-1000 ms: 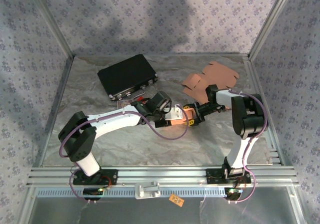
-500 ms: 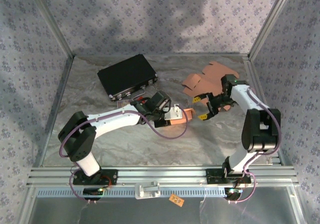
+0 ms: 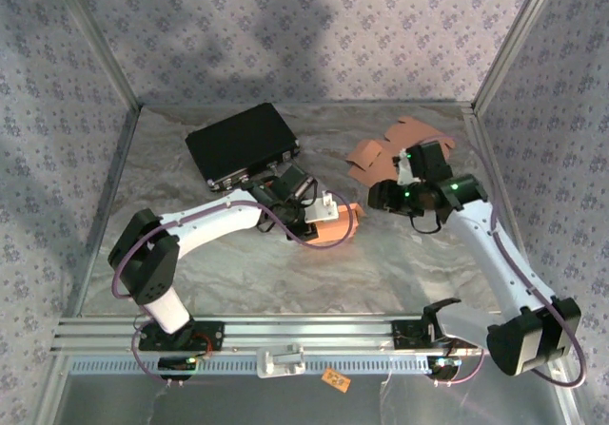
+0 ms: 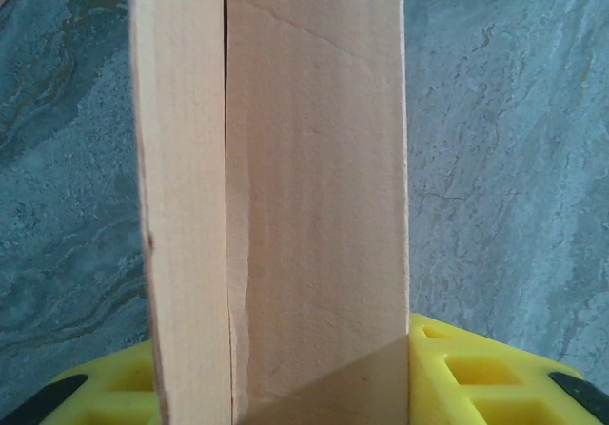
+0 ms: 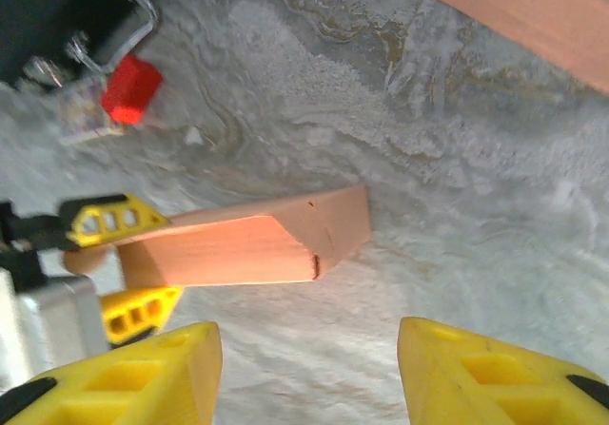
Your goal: Fold the paper box
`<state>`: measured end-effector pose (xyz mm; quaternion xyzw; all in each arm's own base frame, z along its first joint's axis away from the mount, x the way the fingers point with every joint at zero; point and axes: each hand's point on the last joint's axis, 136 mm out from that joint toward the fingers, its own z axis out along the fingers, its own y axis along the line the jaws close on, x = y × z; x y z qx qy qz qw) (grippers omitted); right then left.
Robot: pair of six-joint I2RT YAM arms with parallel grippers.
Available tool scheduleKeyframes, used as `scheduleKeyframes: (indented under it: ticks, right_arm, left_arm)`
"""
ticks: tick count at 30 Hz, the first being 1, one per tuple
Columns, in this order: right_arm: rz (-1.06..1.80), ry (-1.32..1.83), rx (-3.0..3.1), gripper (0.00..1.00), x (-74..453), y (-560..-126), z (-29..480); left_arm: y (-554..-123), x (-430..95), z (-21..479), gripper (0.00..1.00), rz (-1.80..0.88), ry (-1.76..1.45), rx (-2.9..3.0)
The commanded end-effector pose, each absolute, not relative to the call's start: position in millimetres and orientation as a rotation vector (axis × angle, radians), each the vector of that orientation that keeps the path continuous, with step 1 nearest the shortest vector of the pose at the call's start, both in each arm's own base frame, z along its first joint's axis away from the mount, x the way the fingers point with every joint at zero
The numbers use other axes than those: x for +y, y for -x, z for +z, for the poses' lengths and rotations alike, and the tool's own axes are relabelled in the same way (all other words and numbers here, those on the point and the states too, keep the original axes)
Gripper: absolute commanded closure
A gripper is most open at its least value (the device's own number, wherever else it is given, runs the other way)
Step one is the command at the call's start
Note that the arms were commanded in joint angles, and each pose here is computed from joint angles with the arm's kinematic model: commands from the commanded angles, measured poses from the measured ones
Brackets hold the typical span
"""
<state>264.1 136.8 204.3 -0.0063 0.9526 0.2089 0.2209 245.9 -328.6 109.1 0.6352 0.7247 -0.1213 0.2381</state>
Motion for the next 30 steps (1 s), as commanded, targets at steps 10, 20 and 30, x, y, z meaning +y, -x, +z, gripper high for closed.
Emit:
scheduleKeyframes:
  ticks: [10,20,30]
  right_arm:
    - [0.115,0.564,2.721,0.43,166.6,-274.1,143.5]
    - [0.144,0.594,2.694,0.53,180.9,-290.3,145.8]
    - [0.206,0.586,2.700,0.70,186.3,-293.8,154.1]
  left_arm:
    - [-235.0,-314.2,106.0,0.56,-0.361,-1.752,2.051]
    - [-236.2,-314.4,105.0,0.55,-0.361,-1.750,2.053]
    - [-238.4,-315.0,104.6,0.55,-0.365,-1.746,2.052]
